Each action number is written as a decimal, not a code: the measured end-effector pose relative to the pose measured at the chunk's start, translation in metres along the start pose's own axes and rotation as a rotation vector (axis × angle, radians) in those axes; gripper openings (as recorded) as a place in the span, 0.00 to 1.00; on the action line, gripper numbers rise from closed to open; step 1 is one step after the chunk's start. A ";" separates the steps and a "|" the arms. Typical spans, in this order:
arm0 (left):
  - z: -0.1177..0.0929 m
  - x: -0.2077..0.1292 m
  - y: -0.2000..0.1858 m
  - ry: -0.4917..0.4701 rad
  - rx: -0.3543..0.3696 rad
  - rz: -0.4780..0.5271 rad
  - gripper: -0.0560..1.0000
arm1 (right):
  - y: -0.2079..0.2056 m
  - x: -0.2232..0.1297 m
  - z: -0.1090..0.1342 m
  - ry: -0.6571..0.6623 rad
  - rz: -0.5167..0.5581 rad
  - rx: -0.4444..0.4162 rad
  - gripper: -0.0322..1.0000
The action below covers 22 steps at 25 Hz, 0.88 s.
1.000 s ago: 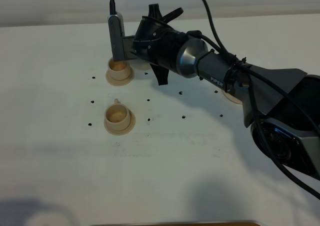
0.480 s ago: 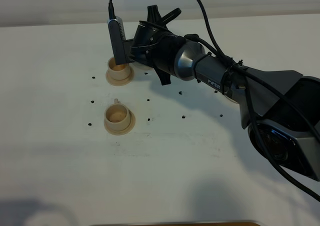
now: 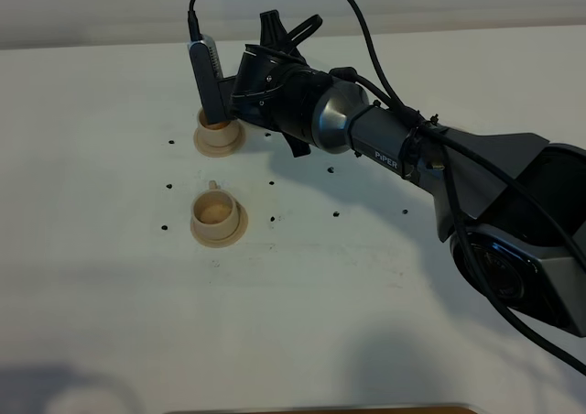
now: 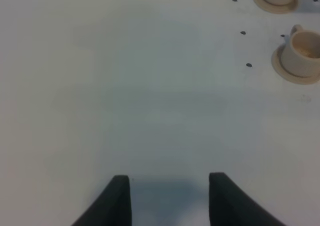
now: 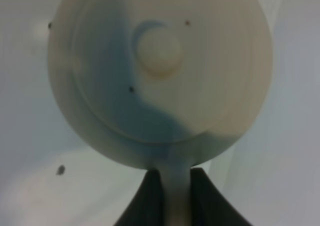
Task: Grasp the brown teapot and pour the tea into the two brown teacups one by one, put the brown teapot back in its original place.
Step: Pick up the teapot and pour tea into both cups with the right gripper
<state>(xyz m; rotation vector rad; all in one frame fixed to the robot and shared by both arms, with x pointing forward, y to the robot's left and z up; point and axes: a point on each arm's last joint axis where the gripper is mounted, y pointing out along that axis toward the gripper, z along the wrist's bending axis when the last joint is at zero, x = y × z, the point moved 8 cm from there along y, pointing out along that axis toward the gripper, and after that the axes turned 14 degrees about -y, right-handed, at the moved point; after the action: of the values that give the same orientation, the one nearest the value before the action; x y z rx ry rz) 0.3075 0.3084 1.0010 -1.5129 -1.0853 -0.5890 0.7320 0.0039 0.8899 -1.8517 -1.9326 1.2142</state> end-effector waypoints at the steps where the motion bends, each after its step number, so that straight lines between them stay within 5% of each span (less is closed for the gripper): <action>1: 0.000 0.000 0.000 0.000 0.000 0.000 0.46 | 0.000 -0.001 -0.001 -0.004 0.004 -0.004 0.11; 22: 0.000 0.000 0.000 0.000 0.000 0.000 0.46 | -0.002 -0.004 -0.006 -0.047 0.037 -0.038 0.11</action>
<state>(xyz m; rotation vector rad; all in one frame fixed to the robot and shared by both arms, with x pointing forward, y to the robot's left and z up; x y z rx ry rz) 0.3075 0.3084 1.0010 -1.5129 -1.0853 -0.5890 0.7353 0.0032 0.8966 -1.9018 -1.9671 1.2514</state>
